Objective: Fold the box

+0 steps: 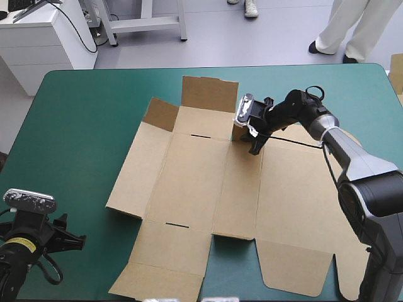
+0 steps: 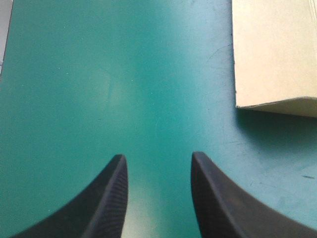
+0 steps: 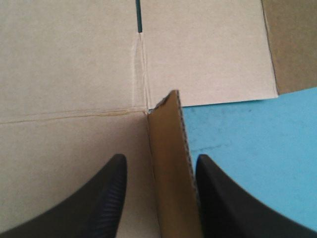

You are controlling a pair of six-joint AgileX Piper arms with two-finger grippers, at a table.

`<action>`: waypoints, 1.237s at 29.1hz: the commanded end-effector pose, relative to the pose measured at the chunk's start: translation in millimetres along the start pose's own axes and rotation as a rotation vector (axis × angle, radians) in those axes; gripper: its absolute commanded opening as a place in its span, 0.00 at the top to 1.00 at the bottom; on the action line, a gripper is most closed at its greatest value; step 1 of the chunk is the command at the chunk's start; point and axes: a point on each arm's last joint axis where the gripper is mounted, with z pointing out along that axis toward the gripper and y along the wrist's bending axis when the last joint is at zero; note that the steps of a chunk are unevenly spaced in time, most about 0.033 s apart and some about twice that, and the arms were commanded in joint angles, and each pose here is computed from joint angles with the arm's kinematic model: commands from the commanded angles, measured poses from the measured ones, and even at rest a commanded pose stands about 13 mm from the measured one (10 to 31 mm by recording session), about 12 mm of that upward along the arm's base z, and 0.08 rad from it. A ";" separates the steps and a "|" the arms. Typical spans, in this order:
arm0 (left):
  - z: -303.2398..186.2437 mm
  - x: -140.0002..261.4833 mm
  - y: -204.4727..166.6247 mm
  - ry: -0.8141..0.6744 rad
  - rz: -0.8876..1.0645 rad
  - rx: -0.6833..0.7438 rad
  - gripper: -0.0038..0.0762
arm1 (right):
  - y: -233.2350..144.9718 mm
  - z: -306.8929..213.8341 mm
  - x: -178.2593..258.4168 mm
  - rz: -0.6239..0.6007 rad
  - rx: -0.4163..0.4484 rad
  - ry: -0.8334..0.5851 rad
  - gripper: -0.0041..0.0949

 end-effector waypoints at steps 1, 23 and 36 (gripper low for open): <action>-4.8 -16.3 2.8 -0.069 -0.026 -0.004 0.59 | -11.5 -42.8 -24.7 0.078 0.150 -0.108 0.35; 2.2 -119.6 -3.7 0.003 -0.094 0.275 0.52 | 45.9 -225.6 -22.6 0.726 0.245 -0.024 0.35; 60.1 -136.4 1.4 0.191 -0.147 0.331 0.40 | 132.1 -345.0 -20.2 0.776 0.478 -0.180 0.38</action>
